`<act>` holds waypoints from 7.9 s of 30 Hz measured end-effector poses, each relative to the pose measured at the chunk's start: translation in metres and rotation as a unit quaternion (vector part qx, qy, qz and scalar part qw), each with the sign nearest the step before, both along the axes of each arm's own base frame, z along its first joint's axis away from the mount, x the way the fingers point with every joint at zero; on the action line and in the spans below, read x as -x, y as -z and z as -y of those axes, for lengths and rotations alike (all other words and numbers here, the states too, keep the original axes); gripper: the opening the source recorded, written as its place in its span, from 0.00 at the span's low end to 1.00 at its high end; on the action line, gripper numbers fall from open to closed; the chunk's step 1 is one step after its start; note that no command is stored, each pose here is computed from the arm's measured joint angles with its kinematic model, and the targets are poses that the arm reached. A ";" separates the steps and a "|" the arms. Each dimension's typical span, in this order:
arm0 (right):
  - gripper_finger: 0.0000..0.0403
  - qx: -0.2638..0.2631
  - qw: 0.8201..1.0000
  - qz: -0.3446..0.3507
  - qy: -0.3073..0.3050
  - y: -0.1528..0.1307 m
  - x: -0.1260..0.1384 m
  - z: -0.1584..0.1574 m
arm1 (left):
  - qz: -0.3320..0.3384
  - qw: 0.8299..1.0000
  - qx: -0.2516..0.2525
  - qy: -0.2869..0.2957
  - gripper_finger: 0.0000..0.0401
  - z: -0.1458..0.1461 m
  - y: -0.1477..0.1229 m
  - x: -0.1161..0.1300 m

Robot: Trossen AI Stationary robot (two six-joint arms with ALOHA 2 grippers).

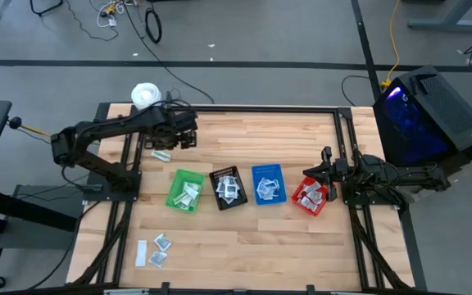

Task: Pick & Place First Aid Supplies
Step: Put the bandage into the green basket

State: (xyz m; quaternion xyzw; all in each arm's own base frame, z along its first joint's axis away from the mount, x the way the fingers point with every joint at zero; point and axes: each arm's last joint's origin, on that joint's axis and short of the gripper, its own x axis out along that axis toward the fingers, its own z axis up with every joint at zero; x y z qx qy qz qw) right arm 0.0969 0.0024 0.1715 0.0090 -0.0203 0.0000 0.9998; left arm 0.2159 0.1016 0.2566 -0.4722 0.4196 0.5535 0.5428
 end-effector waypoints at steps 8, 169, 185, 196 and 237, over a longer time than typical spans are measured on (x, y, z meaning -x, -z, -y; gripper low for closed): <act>0.06 0.000 1.000 0.000 0.000 0.000 0.000 0.000 | -0.048 0.998 0.024 -0.014 0.66 0.010 0.030 0.011; 0.06 -0.003 0.998 0.003 0.065 -0.001 0.000 0.004 | 0.079 0.993 -0.001 0.084 0.25 0.069 0.013 0.011; 0.06 -0.003 0.998 0.003 0.065 -0.001 0.000 0.004 | 0.097 0.969 0.009 0.227 0.25 0.129 0.012 0.006; 0.06 -0.003 0.998 0.004 0.065 -0.001 0.000 0.004 | 0.088 0.963 -0.001 0.255 0.25 0.143 0.022 0.001; 0.06 -0.003 0.998 0.004 0.065 -0.001 0.000 0.004 | 0.029 0.923 0.023 0.383 0.80 0.154 0.050 -0.010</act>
